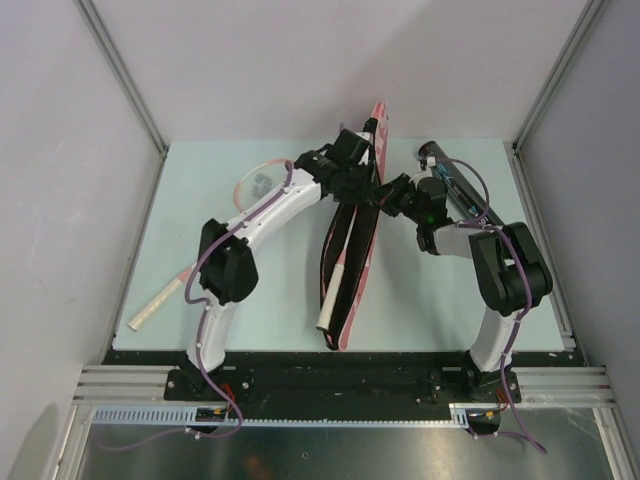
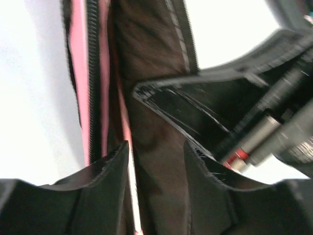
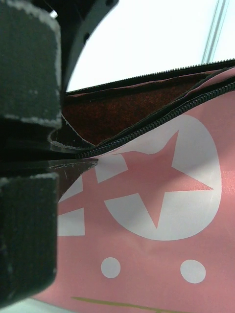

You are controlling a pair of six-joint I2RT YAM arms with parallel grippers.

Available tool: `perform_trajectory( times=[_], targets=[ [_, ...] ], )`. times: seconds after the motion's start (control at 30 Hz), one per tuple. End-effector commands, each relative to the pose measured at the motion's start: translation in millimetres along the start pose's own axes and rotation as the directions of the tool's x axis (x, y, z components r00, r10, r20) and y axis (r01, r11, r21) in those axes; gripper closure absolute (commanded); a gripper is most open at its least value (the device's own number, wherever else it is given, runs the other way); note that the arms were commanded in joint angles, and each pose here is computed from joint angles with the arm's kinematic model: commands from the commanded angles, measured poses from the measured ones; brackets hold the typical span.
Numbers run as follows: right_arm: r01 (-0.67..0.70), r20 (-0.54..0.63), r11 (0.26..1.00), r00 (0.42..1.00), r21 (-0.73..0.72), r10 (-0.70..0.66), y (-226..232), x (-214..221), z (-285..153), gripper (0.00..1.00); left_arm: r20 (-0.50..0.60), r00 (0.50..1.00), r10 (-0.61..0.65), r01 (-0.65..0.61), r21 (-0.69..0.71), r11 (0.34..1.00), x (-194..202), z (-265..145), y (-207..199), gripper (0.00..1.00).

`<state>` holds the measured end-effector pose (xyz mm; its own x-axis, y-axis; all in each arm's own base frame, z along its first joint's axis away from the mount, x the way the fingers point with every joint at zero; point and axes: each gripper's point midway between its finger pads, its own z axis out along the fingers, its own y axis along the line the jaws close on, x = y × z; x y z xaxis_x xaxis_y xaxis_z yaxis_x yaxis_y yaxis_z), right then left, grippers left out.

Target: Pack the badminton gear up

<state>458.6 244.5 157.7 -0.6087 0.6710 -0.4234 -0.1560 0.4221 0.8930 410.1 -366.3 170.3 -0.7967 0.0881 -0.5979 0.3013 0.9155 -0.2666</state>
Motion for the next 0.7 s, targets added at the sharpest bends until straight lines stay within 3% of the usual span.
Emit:
perform_trajectory(
  times=[0.0, 0.13, 0.17, 0.27, 0.37, 0.67],
  targets=[
    [0.009, -0.010, 0.998, 1.000, -0.060, -0.009, 14, -5, -7, 1.00, 0.109, 0.993, 0.043, -0.069, 0.244, 0.967, -25, -80, -48, 0.44],
    [0.017, -0.014, 0.999, 1.000, -0.049, -0.018, 10, -7, -9, 1.00, 0.106, 0.986, 0.131, -0.157, 0.305, 0.939, -1, -116, -43, 0.43],
    [0.021, -0.014, 0.999, 1.000, -0.046, -0.021, 8, -8, -9, 1.00, 0.059, 0.988, 0.146, -0.157, 0.291, 0.944, 20, -113, -32, 0.44],
    [0.028, -0.018, 0.998, 0.999, -0.048, -0.029, 9, -7, -9, 1.00, 0.067, 0.984, 0.168, -0.180, 0.305, 0.935, 41, -138, -22, 0.49],
    [0.038, -0.016, 0.998, 0.999, -0.056, -0.039, 12, -6, -9, 1.00, -0.013, 0.982, 0.190, -0.177, 0.305, 0.936, 86, -132, -7, 0.49],
    [0.059, -0.014, 0.997, 0.998, -0.052, -0.060, 17, -6, -11, 1.00, -0.109, 0.964, 0.243, -0.209, 0.255, 0.944, 142, -100, -13, 0.46]
  ],
)
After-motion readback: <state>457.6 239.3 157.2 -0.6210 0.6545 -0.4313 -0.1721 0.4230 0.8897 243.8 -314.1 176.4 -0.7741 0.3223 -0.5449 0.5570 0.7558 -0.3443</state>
